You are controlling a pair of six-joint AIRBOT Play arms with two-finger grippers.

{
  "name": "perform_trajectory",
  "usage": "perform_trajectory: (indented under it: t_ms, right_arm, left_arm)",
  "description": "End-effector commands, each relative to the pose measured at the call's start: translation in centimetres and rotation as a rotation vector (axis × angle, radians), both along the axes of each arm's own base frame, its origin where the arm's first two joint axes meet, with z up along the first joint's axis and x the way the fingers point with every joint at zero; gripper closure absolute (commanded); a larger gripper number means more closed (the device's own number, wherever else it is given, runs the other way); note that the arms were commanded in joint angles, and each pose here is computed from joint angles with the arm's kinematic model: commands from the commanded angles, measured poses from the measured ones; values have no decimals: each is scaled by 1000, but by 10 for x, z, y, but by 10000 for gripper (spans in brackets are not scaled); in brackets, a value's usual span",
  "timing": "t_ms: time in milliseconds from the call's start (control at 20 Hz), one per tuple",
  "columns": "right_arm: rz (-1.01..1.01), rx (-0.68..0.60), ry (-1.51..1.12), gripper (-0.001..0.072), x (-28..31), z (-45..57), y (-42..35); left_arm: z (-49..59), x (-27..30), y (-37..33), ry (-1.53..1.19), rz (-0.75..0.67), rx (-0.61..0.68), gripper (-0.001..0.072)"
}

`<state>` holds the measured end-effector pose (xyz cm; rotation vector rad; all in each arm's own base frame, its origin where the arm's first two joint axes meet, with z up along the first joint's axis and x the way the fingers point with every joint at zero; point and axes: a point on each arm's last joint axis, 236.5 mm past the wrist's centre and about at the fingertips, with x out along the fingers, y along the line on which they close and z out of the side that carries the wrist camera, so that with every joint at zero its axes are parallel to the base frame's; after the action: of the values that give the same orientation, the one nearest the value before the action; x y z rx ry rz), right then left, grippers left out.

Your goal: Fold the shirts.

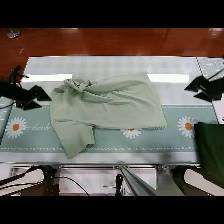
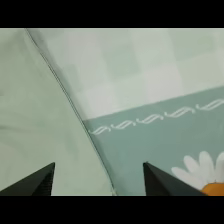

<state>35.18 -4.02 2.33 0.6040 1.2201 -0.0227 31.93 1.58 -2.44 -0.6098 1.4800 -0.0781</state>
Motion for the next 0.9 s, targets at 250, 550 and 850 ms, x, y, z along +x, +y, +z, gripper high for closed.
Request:
perform_trajectory:
  t_ms: [250,550,850]
  right_arm:
    - [70,216,-112,76,-69,-34,99]
    - [46,211,-144,76,-56,-31,116]
    - [-57,197,-196,76,-38,-21,90]
  left_arm:
    - [-55,-55,11,45,248,-198,11]
    - [-69,-44,-11,17,154,-227,11]
    - [-74,-24,-49,-39,54,-238,11]
